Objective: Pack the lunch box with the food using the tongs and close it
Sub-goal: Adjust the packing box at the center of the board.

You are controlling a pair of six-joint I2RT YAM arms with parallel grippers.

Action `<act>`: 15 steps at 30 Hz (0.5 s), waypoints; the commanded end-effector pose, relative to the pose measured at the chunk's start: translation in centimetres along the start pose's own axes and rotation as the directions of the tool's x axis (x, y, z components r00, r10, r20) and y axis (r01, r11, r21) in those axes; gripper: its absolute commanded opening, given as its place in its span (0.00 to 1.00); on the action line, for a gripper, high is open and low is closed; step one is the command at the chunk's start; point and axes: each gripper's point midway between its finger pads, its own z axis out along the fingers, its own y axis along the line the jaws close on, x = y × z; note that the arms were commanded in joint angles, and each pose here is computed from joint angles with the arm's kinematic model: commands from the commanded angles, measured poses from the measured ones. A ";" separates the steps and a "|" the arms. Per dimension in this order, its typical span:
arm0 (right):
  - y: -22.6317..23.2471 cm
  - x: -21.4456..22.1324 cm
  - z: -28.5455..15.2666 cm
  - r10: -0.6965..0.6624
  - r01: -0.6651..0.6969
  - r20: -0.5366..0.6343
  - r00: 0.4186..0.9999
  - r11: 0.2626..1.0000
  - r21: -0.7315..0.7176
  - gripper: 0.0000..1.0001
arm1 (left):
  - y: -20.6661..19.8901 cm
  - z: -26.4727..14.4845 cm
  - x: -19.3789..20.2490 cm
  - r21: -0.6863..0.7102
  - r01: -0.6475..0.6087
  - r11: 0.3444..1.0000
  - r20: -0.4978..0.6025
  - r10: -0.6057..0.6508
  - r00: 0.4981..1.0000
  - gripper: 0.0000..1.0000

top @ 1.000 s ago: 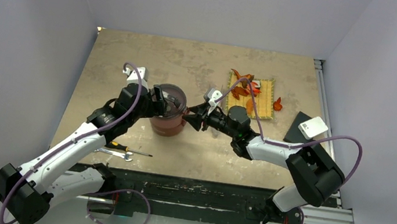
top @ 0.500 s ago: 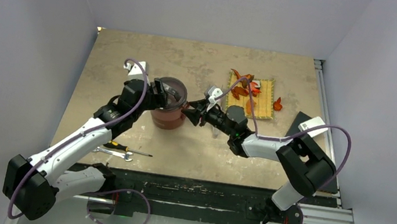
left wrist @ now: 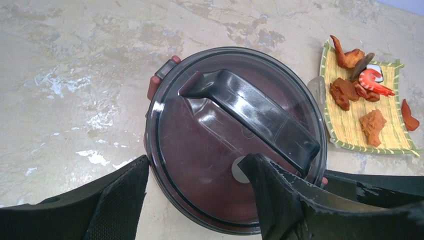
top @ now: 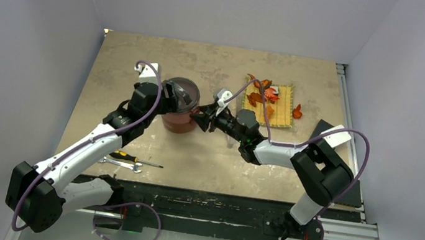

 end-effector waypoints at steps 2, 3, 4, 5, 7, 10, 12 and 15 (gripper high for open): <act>1.2 3.3 -1.6 0.072 -0.063 -0.160 0.984 0.996 0.061 0.05 | 0.7 -1.7 7.2 0.023 -0.118 0.993 -0.296 0.120 0.948 0.56; 0.9 2.4 -1.9 0.076 -0.064 -0.146 0.986 0.994 0.085 0.13 | 0.6 -1.8 6.3 0.018 -0.115 0.993 -0.274 0.115 0.955 0.58; 0.7 1.3 -2.3 0.078 -0.064 -0.129 0.989 0.992 0.106 0.24 | 0.5 -1.9 5.6 0.013 -0.117 0.993 -0.255 0.116 0.960 0.60; 0.6 0.5 -2.5 0.078 -0.063 -0.120 0.990 0.991 0.122 0.30 | 0.4 -2.0 4.7 0.011 -0.118 0.993 -0.236 0.117 0.965 0.62; -0.1 -0.5 -3.0 0.087 -0.065 -0.123 0.989 0.982 0.176 0.46 | -0.1 -2.4 3.0 0.018 -0.118 0.993 -0.196 0.119 0.973 0.68; -0.6 -1.7 -3.9 0.091 -0.061 -0.128 0.988 0.972 0.225 0.67 | -0.9 -3.0 0.7 0.039 -0.123 0.992 -0.144 0.128 0.981 0.77; -0.7 -2.1 -4.6 0.097 -0.061 -0.139 0.986 0.968 0.242 0.73 | -1.2 -3.4 -0.7 0.041 -0.131 0.990 -0.114 0.135 0.984 0.80; -1.0 -3.1 -5.9 0.117 -0.072 -0.141 0.983 0.954 0.292 0.81 | -1.1 -3.9 -2.1 0.025 -0.152 0.988 -0.098 0.154 0.983 0.83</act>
